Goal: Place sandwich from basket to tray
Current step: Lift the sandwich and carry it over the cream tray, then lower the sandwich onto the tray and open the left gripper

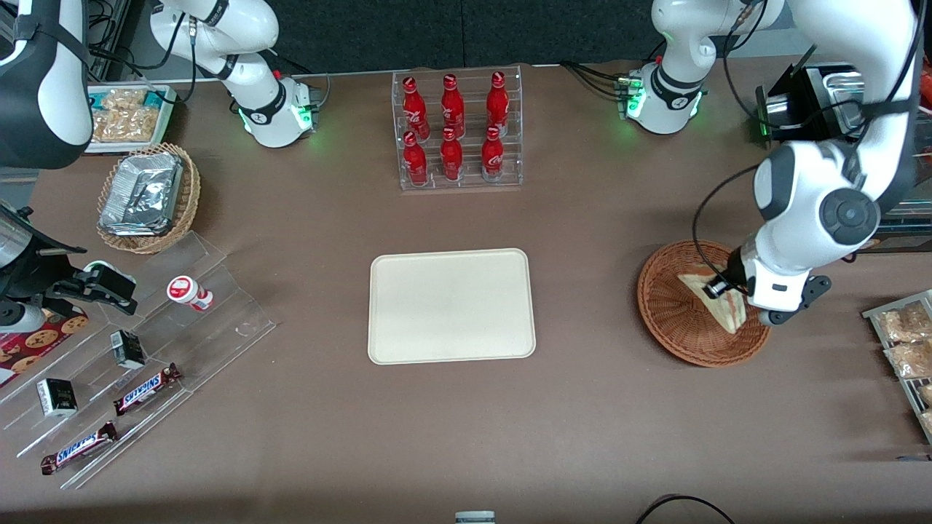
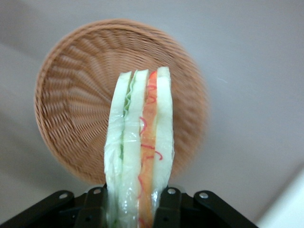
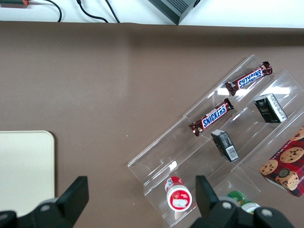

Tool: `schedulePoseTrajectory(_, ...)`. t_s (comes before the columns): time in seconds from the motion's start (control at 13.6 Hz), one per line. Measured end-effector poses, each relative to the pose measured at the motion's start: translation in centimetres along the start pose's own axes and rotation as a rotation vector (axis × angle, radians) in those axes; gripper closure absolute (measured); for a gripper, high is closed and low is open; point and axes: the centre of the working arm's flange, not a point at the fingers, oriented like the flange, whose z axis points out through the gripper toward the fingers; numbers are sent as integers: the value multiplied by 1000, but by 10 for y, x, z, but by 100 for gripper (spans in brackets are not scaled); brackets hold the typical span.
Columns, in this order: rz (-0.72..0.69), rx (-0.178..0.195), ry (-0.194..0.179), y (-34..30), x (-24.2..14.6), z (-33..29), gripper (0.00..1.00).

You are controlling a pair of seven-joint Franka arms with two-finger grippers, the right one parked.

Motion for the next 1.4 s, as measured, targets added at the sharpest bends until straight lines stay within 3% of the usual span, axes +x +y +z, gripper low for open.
schedulePoseTrajectory(0.22, 105, -59, 17, 88, -68, -69, 80)
schedulePoseTrajectory(0.44, 227, -106, 2, 181, -151, -74, 80)
schedulePoseTrajectory(0.66, 357, -95, -2, 259, -222, -45, 80)
schedulePoseTrajectory(0.88, 459, -107, 3, 316, -262, 15, 80)
schedulePoseTrajectory(1.18, 565, -80, 60, 358, -299, 120, 80)
schedulePoseTrajectory(1.4, 575, -61, 109, 367, -293, 173, 80)
